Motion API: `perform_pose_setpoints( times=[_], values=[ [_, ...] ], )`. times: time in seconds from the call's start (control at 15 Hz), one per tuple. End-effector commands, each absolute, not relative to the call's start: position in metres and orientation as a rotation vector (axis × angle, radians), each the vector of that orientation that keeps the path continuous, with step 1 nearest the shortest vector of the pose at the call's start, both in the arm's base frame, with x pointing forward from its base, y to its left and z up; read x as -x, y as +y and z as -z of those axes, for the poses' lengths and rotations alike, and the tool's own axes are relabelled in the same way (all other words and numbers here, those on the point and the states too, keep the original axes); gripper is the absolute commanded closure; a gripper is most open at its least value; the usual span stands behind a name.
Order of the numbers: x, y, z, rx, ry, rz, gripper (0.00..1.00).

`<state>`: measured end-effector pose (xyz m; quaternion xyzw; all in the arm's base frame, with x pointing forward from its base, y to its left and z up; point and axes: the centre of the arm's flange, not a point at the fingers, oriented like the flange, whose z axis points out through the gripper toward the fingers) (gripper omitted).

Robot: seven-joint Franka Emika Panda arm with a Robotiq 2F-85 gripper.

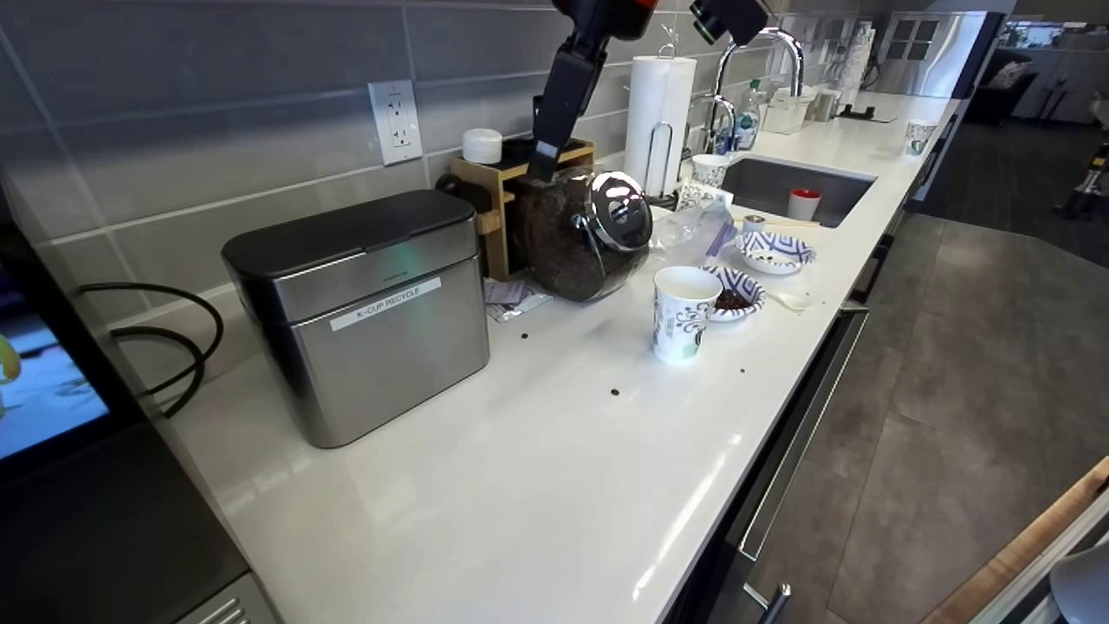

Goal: Open the lid on the bin

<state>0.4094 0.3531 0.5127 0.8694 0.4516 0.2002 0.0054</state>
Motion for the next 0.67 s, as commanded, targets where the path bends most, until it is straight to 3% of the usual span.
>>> perform_pose_setpoints(
  times=[0.0, 0.6],
  values=[
    [-0.409, 0.353, -0.513, -2.722, 1.414, -0.627, 0.00],
    [-0.378, 0.407, -0.495, -2.368, 1.891, -0.759, 0.00]
  ],
)
